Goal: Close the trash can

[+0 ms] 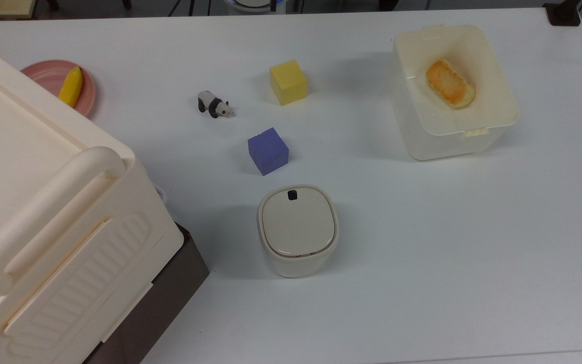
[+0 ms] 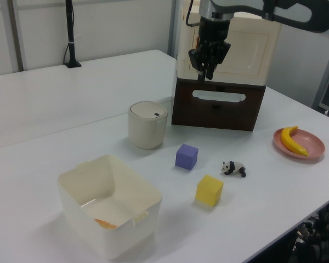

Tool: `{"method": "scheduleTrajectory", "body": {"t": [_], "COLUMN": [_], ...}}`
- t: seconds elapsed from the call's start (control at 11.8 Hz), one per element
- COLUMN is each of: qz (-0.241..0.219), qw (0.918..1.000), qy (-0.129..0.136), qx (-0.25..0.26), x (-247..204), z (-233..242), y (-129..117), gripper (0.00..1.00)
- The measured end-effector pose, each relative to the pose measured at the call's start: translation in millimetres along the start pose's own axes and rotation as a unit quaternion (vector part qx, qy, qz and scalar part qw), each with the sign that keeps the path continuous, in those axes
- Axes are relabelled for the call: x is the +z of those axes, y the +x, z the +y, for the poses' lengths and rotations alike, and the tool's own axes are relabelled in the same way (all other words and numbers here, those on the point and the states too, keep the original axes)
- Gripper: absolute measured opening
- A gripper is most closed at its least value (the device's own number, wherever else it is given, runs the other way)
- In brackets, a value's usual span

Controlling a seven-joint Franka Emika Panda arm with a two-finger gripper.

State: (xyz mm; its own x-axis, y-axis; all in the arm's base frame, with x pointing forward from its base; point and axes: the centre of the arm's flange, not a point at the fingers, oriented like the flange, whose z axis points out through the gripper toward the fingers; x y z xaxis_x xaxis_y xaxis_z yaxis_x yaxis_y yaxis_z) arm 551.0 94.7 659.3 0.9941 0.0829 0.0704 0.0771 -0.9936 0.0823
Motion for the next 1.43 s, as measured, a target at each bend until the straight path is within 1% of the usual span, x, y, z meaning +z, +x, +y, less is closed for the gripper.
{"method": "scheduleTrajectory", "body": {"t": [0.08, 0.17, 0.25, 0.34, 0.42, 0.51, 0.68, 1.43], "qz": [0.0, -0.001, -0.002, -0.002, -0.003, -0.004, -0.005, -0.012], "qw": [1.0, 1.0, 1.0, 1.0, 1.0, 1.0, 1.0, 0.9999], "qy": [-0.001, -0.002, -0.002, -0.002, -0.002, -0.002, -0.003, -0.004], "qx": [0.003, 0.001, -0.002, -0.002, -0.002, -0.003, -0.004, -0.003], "x": [-1, 1, 1, 2, 3, 4, 5, 12], "z": [7, 15, 20, 21, 21, 21, 21, 22], "y": [0, 0, 1, 1, 1, 1, 0, 2], "gripper": [0.39, 0.54, 0.58, 0.66, 0.78, 0.83, 1.0, 1.0]}}
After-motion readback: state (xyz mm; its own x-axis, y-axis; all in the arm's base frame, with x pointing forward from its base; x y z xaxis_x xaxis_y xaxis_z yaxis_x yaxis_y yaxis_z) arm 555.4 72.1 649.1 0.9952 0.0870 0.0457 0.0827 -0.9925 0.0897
